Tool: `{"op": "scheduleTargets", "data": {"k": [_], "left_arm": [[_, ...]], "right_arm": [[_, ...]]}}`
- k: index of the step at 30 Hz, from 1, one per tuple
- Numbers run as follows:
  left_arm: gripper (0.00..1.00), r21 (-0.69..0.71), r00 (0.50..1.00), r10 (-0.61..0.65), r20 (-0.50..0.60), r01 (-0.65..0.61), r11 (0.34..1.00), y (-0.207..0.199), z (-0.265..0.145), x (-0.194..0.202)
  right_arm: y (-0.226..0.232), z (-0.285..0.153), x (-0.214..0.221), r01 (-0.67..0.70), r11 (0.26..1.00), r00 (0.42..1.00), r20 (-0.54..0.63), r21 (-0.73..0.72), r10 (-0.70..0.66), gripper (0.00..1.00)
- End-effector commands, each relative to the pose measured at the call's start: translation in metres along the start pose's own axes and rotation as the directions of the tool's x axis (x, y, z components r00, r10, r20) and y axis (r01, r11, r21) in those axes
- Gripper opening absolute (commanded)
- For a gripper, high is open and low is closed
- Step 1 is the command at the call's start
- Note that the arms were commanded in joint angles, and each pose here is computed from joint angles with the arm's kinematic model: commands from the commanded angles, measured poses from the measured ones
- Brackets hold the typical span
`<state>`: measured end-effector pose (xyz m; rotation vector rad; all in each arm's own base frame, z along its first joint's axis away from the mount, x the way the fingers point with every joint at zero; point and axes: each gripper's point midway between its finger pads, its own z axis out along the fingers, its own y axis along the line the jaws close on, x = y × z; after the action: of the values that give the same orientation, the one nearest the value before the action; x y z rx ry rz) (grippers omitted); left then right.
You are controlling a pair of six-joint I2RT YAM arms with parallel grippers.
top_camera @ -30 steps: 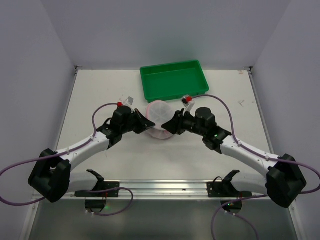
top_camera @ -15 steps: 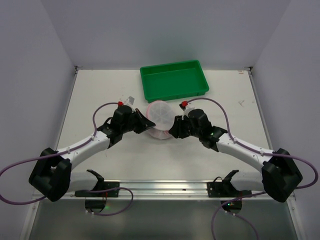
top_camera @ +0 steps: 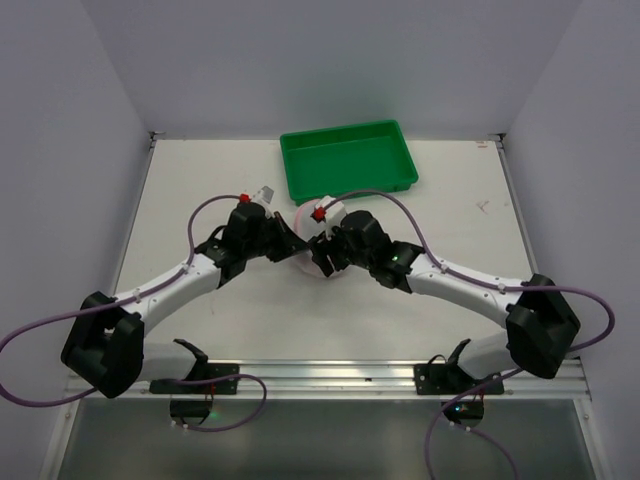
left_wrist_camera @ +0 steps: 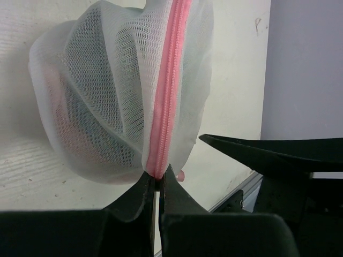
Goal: Unzip the laundry bag and remove the bra
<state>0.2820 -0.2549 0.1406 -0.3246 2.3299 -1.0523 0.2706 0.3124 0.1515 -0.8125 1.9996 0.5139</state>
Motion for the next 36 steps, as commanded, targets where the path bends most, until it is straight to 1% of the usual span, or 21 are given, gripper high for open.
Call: {"op": "scheduleTargets", "data": {"k": [1, 5, 9, 10, 11, 12, 13, 14, 15, 16, 17, 18, 19, 20, 22, 24, 25, 27, 28, 32, 36], "left_arm": [[0.00, 0.053, 0.999, 0.052, 0.004, -0.052, 0.997, -0.018, -0.005, -0.012], [0.00, 0.060, 0.998, 0.065, -0.004, -0.065, 0.996, -0.020, -0.006, -0.013], [0.00, 0.062, 0.997, 0.077, -0.021, -0.076, 0.995, -0.020, -0.007, -0.012], [0.00, 0.060, 0.997, 0.079, -0.024, -0.078, 0.995, -0.018, -0.008, -0.013], [0.03, 0.060, 0.996, 0.082, -0.019, -0.081, 0.995, -0.019, -0.009, -0.015], [0.11, 0.050, 0.997, 0.081, -0.019, -0.080, 0.996, -0.016, -0.011, -0.016], [0.21, 0.040, 0.996, 0.084, -0.007, -0.084, 0.996, -0.014, -0.013, -0.019], [0.37, 0.034, 0.997, 0.076, 0.023, -0.077, 0.996, -0.011, -0.020, -0.029], [0.45, 0.020, 0.997, 0.066, 0.036, -0.067, 0.998, -0.005, -0.024, -0.032], [0.61, 0.015, 0.996, 0.059, 0.063, -0.061, 0.998, -0.002, -0.029, -0.039], [0.68, 0.023, 0.991, 0.051, 0.122, -0.054, 0.998, -0.002, -0.042, -0.054], [0.74, 0.009, 0.988, 0.056, 0.142, -0.057, 0.998, 0.002, -0.049, -0.058], [0.82, -0.018, 0.981, 0.062, 0.182, -0.060, 0.998, 0.006, -0.055, -0.066], [0.85, -0.021, 0.972, 0.081, 0.220, -0.079, 0.997, 0.002, -0.066, -0.073], [0.87, -0.058, 0.966, 0.109, 0.235, -0.098, 0.993, 0.004, -0.075, -0.076], [0.87, -0.034, 0.968, 0.104, 0.229, -0.099, 0.995, 0.000, -0.079, -0.071], [0.87, -0.015, 0.976, 0.093, 0.197, -0.092, 0.996, 0.001, -0.078, -0.062], [0.86, 0.020, 0.983, 0.063, 0.175, -0.067, 0.998, 0.000, -0.076, -0.054], [0.84, 0.033, 0.989, 0.048, 0.141, -0.053, 0.998, 0.005, -0.073, -0.043], [0.79, 0.060, 0.988, 0.010, 0.157, -0.020, 0.998, 0.006, -0.078, -0.036], [0.73, 0.047, 0.988, -0.023, 0.151, 0.016, 0.999, 0.014, -0.075, -0.029]], "right_arm": [[-0.004, 0.010, -0.007, 0.118, 0.993, 0.993, -0.002, 0.028, -0.118, 0.66], [-0.008, 0.022, 0.005, 0.136, 0.989, 0.990, -0.033, 0.050, -0.134, 0.66], [-0.016, 0.030, 0.010, 0.148, 0.985, 0.988, -0.047, 0.089, -0.144, 0.59], [-0.016, 0.031, 0.005, 0.144, 0.985, 0.990, -0.026, 0.096, -0.142, 0.45], [-0.017, 0.031, 0.001, 0.137, 0.985, 0.991, -0.015, 0.103, -0.136, 0.35], [-0.016, 0.029, -0.005, 0.125, 0.987, 0.992, -0.004, 0.105, -0.125, 0.24], [-0.013, 0.028, -0.009, 0.114, 0.989, 0.993, 0.005, 0.094, -0.115, 0.07], [-0.010, 0.025, -0.016, 0.088, 0.993, 0.996, 0.024, 0.084, -0.090, 0.00], [-0.006, 0.022, -0.021, 0.062, 0.996, 0.998, 0.018, 0.065, -0.063, 0.00], [-0.001, 0.020, -0.024, 0.010, 0.999, 1.000, 0.023, 0.047, -0.011, 0.00], [0.004, 0.017, -0.035, -0.021, 0.999, 0.999, 0.041, 0.029, 0.020, 0.00], [0.006, 0.013, -0.037, -0.058, 0.998, 0.998, 0.026, 0.022, 0.058, 0.00], [0.011, 0.011, -0.041, -0.144, 0.989, 0.989, 0.029, 0.015, 0.144, 0.00], [0.014, 0.009, -0.045, -0.188, 0.982, 0.982, 0.029, 0.012, 0.188, 0.00], [0.018, 0.004, -0.054, -0.307, 0.952, 0.951, 0.034, 0.013, 0.306, 0.00], [0.022, 0.001, -0.058, -0.369, 0.929, 0.929, 0.033, 0.002, 0.369, 0.00], [0.024, 0.000, -0.062, -0.434, 0.901, 0.900, 0.039, 0.000, 0.433, 0.00], [0.025, 0.001, -0.063, -0.473, 0.881, 0.881, 0.041, 0.004, 0.472, 0.00], [0.024, 0.002, -0.063, -0.511, 0.859, 0.859, 0.044, 0.015, 0.510, 0.00], [0.019, 0.002, -0.064, -0.560, 0.827, 0.828, 0.066, 0.050, 0.557, 0.00], [0.026, 0.005, -0.066, -0.588, 0.809, 0.807, 0.063, 0.006, 0.587, 0.00]]}}
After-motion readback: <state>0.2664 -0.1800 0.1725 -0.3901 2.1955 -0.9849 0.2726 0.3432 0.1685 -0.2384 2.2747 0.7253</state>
